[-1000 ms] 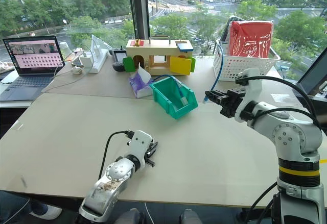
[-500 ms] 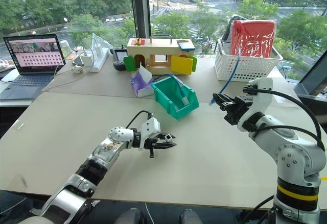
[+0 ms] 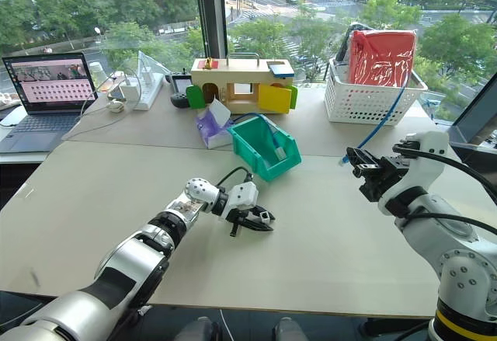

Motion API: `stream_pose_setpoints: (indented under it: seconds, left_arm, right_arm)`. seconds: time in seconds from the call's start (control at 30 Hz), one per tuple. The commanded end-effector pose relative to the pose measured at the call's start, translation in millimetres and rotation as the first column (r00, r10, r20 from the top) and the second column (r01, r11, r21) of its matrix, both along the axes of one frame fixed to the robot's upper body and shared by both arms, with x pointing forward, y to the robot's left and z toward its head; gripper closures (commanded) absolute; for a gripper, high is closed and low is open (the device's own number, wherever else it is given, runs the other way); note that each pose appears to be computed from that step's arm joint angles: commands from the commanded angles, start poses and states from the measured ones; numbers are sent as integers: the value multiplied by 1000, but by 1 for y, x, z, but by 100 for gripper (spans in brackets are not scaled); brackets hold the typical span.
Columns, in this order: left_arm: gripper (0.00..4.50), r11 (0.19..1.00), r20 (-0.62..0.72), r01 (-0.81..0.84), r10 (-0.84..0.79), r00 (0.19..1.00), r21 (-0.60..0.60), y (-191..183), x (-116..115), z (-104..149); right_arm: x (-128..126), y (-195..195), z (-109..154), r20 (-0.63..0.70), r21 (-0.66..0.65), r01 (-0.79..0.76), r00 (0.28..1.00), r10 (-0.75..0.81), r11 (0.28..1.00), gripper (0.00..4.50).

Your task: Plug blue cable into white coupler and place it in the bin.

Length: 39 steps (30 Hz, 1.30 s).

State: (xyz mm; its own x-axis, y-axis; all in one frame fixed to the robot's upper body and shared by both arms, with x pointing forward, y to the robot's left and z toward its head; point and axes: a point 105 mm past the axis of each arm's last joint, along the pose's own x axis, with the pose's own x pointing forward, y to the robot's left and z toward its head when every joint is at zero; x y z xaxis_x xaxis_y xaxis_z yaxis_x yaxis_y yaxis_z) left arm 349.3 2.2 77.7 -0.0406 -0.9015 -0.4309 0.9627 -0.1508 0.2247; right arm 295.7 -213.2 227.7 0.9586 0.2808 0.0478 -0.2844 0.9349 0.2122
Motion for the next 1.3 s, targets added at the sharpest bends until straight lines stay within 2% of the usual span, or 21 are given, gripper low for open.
stream_pose_setpoints:
  seconds: [0.03, 0.17, 0.47, 0.77, 0.9, 1.1, 1.3]
  left_arm:
    - [159, 1000, 29, 1, -1, 1000, 5, -3, 2, 2]
    - [15, 1000, -18, -27, 27, 999, -5, 2, 3, 1]
    - [15, 982, -110, -177, 169, 979, -69, 14, 4, -9]
    - [15, 916, -207, -390, 365, 908, -91, 18, -16, -7]
    - [15, 898, -221, -435, 413, 884, -64, 22, -26, -9]
    - [15, 858, -222, -510, 485, 846, -66, 26, -27, -8]
    - [15, 867, -218, -492, 466, 857, -78, 17, -28, -8]
  right_arm:
    - [-8, -5, 22, 88, -25, 19, 996, -16, 1000, 450]
    - [-5, -8, 26, 93, -33, 19, 996, -16, 999, 450]
    - [2, -4, 31, 107, -30, -1, 994, 4, 1000, 450]
    - [10, 1, 33, 115, -33, -31, 993, 35, 999, 450]
    - [12, 4, 32, 117, -30, -41, 992, 45, 999, 450]
    - [15, 6, 32, 121, -26, -54, 991, 56, 998, 450]
    - [16, 7, 33, 126, -24, -56, 990, 59, 998, 450]
